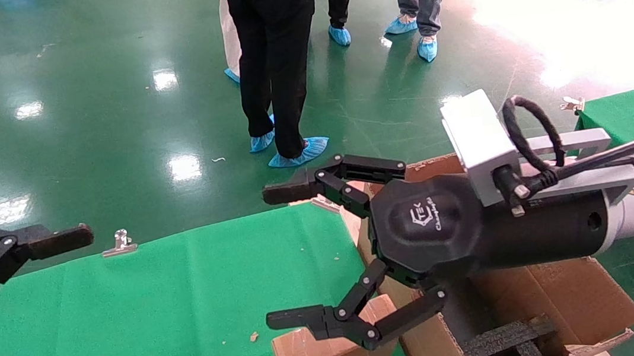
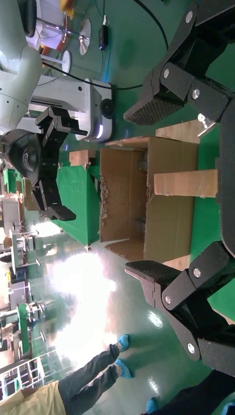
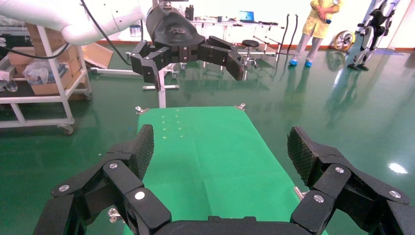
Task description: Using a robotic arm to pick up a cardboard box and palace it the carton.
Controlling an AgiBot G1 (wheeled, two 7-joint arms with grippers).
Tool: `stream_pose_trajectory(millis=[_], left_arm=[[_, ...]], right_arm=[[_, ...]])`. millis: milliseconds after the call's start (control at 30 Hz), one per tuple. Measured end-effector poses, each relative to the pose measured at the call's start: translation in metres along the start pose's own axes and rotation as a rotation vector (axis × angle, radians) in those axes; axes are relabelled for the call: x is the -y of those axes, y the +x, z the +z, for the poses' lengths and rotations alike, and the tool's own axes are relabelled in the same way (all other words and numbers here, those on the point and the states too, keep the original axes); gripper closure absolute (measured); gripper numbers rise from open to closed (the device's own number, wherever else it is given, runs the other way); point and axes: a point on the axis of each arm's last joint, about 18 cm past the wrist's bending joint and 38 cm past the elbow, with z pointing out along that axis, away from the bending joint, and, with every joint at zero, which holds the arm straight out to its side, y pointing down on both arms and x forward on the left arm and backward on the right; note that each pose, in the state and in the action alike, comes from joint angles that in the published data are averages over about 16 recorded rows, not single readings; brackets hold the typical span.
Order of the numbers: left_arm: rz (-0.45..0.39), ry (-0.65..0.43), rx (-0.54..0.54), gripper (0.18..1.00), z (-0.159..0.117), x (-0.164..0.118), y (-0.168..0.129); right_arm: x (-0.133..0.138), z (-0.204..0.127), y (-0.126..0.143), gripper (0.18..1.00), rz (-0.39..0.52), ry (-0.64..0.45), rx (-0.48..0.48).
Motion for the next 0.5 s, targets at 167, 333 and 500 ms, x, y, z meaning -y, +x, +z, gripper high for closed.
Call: stream_pose_trajectory(millis=[167,333,500], left_arm=[[0.000,0.000,0.000,0.184,0.0000,0.0000,0.0000],[0.000,0.000,0.000,0.184,0.0000,0.0000,0.0000],[0.000,0.000,0.000,0.184,0.0000,0.0000,0.0000]], right_arm=[[0.0000,0.0000,0.0000,0.178,0.000,0.000,0.000],[0.0000,0.0000,0.0000,0.178,0.000,0.000,0.000],[0.0000,0.0000,0.0000,0.178,0.000,0.000,0.000]])
